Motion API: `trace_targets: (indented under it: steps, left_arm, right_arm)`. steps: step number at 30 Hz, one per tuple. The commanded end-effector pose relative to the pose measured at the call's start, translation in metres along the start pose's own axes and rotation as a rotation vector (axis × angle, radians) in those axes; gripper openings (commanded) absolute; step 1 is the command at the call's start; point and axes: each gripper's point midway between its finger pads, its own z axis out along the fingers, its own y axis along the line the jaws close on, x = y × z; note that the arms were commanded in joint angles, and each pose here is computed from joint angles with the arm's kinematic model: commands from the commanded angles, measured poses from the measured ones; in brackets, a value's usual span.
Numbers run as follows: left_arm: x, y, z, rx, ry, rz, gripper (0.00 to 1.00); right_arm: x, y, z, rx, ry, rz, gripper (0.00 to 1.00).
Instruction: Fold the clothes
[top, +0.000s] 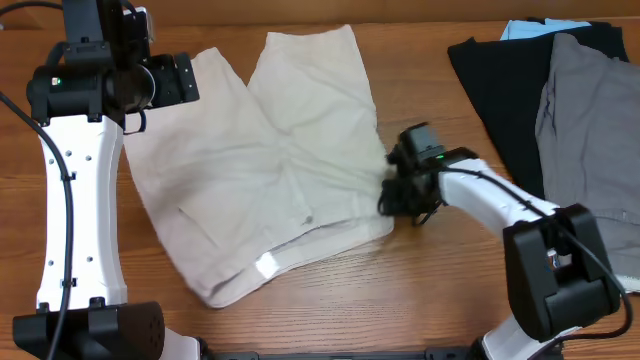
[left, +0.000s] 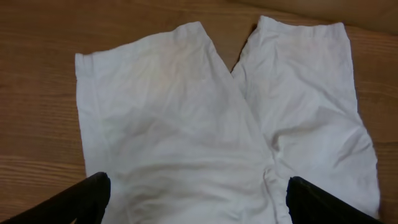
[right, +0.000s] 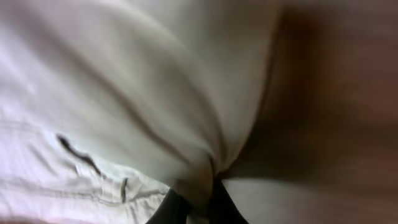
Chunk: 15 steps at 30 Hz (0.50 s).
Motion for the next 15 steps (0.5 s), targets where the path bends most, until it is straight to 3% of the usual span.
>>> trace_targets:
  steps: [1,5,10,11,12,14,15]
  left_arm:
    - [-0.005,-0.004,-0.002,0.002,-0.020,0.035,0.94]
    - [-0.002,-0.014,0.015,0.020,0.009,0.086,0.95]
    - [0.008,-0.034,0.055,0.043,0.077,0.139,0.95]
    - [0.011,-0.040,0.066,0.050,0.091,0.163,0.95]
    - [0.013,-0.045,0.076,0.056,0.103,0.187,0.95]
    - [0.018,-0.063,0.101,0.101,0.122,0.266,0.95]
    - [0.020,-0.072,0.112,0.128,0.122,0.307,0.95]
  right_arm:
    - [-0.027,-0.054,-0.011,0.095,-0.106,0.134,0.04]
    - [-0.059,-0.098,-0.029,0.097,-0.243,0.224,0.04]
    - [-0.098,-0.117,-0.050,0.026,-0.412,0.197,0.08]
    - [-0.104,-0.119,-0.054,0.025,-0.440,0.195,0.20]
    - [-0.108,-0.120,-0.057,0.025,-0.459,0.192,0.51]
    - [-0.115,-0.118,-0.063,0.017,-0.474,0.180,0.94]
    - [-0.117,-0.114,-0.065,0.004,-0.474,0.167,1.00]
